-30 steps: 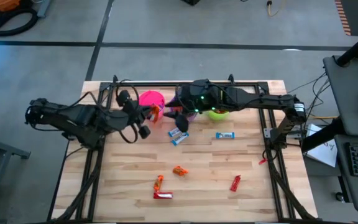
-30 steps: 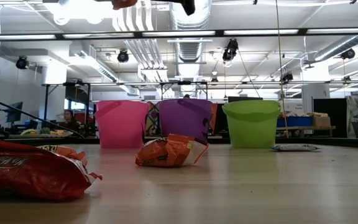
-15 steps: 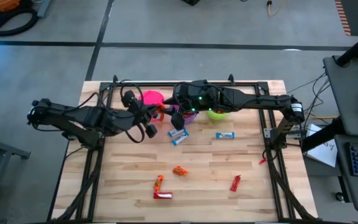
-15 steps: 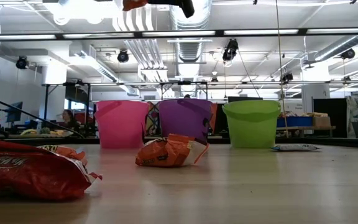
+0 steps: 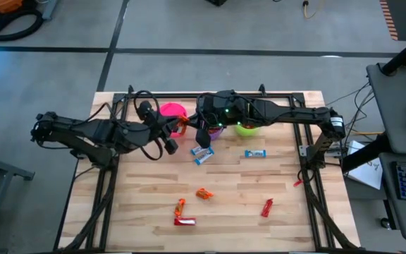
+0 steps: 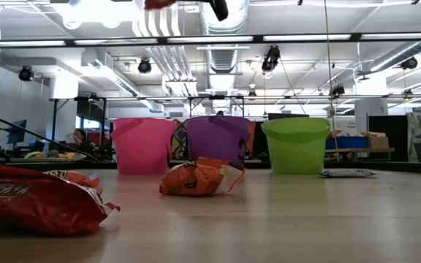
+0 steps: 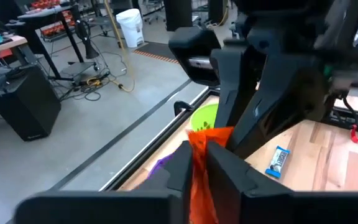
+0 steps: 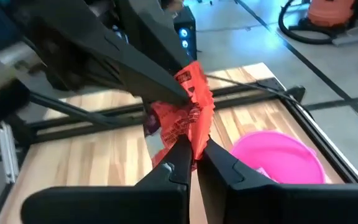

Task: Organize candy in baskets
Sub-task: Put the orange chocolate into the violet bucket

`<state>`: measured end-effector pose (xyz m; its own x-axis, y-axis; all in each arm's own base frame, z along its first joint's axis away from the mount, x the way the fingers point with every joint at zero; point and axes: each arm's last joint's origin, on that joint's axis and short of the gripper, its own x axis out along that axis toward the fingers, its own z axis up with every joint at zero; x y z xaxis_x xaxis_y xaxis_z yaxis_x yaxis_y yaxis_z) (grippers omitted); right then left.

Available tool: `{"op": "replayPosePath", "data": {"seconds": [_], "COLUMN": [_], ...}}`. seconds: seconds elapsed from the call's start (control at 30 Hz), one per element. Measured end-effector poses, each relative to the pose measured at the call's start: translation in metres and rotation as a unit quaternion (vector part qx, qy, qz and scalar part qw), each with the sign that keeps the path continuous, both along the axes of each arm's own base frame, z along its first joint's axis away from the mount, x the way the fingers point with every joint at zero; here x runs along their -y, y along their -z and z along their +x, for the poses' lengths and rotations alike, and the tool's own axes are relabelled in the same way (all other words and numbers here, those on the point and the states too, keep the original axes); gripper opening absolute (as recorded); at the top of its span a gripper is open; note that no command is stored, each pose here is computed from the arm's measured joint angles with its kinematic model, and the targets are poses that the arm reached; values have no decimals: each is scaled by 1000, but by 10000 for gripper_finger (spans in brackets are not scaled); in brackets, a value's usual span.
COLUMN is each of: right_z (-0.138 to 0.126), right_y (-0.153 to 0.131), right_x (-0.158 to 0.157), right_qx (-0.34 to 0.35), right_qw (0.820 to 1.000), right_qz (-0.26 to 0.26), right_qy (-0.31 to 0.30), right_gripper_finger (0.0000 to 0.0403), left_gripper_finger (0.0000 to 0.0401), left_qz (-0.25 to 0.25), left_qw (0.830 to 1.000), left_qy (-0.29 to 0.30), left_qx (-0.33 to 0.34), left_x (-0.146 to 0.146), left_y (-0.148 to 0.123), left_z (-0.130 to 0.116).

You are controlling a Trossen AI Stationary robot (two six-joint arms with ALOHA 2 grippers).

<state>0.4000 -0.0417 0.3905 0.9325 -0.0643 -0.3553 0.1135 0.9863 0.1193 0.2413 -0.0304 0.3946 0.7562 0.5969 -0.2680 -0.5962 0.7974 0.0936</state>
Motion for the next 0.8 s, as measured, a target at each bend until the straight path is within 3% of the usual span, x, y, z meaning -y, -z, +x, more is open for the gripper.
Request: {"op": "replayPosePath", "data": {"seconds": [0.17, 0.33, 0.57, 0.8], "right_z": [-6, -21, -33, -21], "right_y": [9, 25, 70, 106], "right_x": [21, 54, 113, 130], "right_qx": [-49, -142, -269, -315], "right_qw": [999, 988, 953, 940], "right_qz": [-4, 0, 20, 25], "right_qy": [23, 65, 137, 131], "right_gripper_finger": [10, 9, 9, 9], "left_gripper_finger": [81, 115, 122, 118], "left_qz": [-13, -41, -107, -143], "left_qw": [1000, 998, 991, 977], "left_qy": [-11, -30, -29, 44], "left_qx": [-2, -25, -77, -155], "left_x": [-7, -21, -51, -63], "left_y": [1, 9, 23, 36], "left_z": [0, 0, 2, 1]}}
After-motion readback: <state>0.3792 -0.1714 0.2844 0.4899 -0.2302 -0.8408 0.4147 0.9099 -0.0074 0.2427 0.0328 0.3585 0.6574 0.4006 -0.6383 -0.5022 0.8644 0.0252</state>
